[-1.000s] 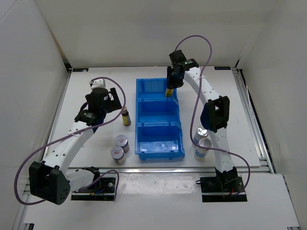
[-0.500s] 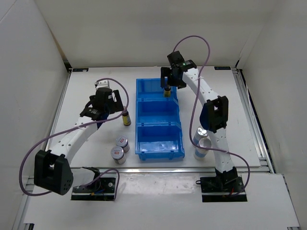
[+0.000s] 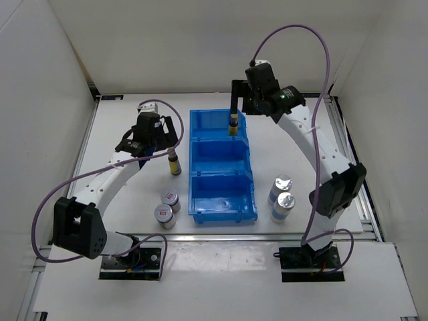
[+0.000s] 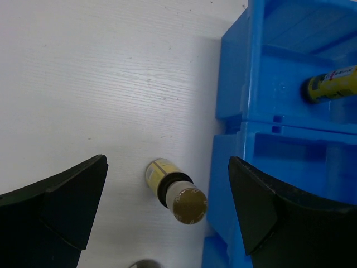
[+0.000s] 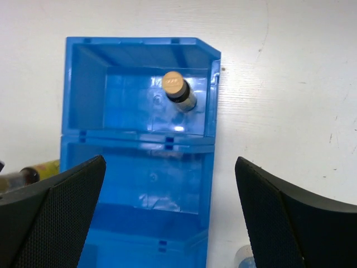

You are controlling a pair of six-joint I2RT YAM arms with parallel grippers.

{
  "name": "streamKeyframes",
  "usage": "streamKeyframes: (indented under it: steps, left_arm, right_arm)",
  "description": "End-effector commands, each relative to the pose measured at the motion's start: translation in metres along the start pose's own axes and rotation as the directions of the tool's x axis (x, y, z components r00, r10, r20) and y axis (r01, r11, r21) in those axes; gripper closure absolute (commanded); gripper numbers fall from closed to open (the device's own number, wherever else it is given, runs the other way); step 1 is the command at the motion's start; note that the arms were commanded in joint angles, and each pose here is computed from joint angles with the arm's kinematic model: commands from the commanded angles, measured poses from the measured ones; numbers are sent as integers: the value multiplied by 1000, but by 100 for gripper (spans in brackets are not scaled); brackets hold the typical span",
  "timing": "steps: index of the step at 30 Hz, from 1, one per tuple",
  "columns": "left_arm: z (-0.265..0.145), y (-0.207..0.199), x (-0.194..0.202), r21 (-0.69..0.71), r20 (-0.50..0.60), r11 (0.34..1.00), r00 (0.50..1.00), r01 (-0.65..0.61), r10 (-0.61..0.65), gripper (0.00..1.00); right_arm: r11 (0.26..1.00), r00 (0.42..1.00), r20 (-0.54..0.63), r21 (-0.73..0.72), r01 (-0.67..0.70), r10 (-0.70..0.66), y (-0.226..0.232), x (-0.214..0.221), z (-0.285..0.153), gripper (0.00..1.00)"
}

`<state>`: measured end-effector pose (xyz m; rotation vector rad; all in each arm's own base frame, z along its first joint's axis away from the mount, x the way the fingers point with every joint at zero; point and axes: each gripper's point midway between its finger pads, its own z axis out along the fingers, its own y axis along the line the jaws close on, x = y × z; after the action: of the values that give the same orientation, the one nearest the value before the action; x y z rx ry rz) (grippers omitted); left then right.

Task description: Organize the condiment bottles

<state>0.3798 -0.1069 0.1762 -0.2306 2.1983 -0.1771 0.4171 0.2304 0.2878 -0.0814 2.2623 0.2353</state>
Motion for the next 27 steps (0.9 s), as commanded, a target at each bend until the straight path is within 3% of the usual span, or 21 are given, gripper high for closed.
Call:
streamKeyframes:
  steps: [1,7,11,20,24,25,27]
  left_arm:
    - [-8,-14,-14,47,19,998,999,32,-32,0]
    - [-2,-29,-1,114,-38,994,999,0,4,0]
    - [10,-30,21,111,-112,994,993,-24,36,8]
    - [17,-25,30,61,-125,997,990,-58,65,17]
    - [19,-26,29,60,-125,997,990,-58,65,29]
    - [19,-26,29,60,-125,997,990,-58,65,38]
    - [18,-28,29,72,-130,996,989,-56,65,45]
  right_arm:
    - [1000,1000,4,21,16,-16,8,12,10,0]
    - [998,997,-71,43,37,-33,5,39,20,0]
    - [998,993,-115,42,38,-33,4,52,21,0]
    - [998,982,-188,64,28,-16,-8,81,12,0]
    - [998,973,-228,44,41,-30,-2,102,11,0]
    - [997,972,-231,60,47,-32,-5,104,13,0]
    - [996,966,-253,62,64,-47,-2,118,11,0]
